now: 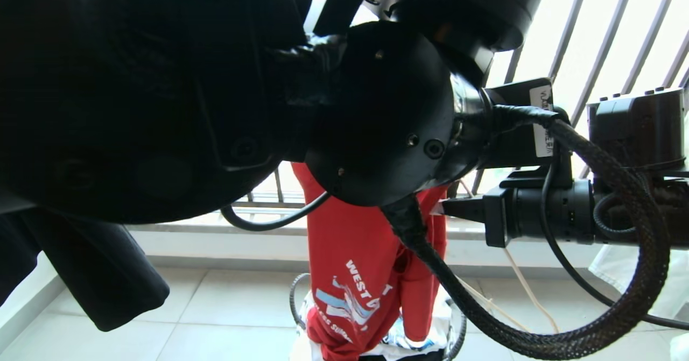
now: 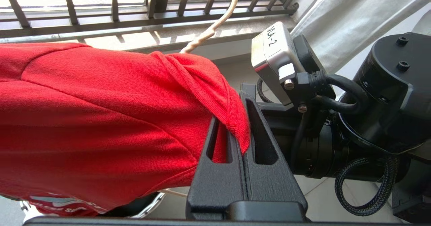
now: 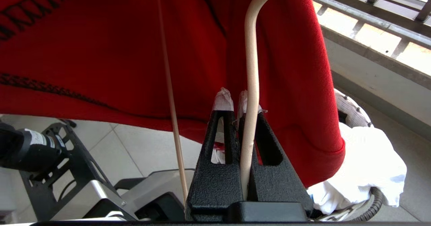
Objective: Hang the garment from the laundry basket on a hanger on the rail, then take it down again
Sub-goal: Hang the clothes on the clothes rack
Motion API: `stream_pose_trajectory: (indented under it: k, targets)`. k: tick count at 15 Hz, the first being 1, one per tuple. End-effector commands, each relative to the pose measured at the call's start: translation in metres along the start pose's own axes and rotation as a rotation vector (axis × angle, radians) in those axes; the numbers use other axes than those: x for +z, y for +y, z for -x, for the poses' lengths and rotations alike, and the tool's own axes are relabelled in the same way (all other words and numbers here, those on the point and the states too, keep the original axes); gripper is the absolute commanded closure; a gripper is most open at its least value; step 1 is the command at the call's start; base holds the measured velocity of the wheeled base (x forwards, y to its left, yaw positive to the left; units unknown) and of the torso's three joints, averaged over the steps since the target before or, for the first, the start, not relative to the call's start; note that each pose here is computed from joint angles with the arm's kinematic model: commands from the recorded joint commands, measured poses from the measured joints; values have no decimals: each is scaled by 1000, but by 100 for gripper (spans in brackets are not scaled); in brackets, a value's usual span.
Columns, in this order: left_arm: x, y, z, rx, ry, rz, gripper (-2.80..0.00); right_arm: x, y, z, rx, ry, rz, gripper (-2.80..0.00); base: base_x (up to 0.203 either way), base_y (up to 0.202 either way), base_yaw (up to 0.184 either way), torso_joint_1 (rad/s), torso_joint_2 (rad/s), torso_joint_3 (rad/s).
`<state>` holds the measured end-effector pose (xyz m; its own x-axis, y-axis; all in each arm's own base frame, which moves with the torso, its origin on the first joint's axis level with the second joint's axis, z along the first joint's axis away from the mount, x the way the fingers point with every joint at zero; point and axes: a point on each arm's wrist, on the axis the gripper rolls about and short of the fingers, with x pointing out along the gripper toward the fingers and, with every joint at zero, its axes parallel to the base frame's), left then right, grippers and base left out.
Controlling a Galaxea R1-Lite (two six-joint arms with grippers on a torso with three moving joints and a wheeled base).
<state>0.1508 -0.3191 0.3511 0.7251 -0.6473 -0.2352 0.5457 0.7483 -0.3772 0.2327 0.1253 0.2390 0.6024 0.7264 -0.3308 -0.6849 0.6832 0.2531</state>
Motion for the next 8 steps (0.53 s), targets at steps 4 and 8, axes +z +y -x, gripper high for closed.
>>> stream_pose_trajectory:
  k: [4, 8]
  targets:
    - [1, 1, -2, 4, -12, -66, 0, -7, 3, -3, 88, 34, -15, 0, 0, 0, 0, 0, 0, 0]
    - [2, -4, -10, -22, -60, -103, 0, -14, 10, -10, 120, 66, -13, 0, 0, 0, 0, 0, 0, 0]
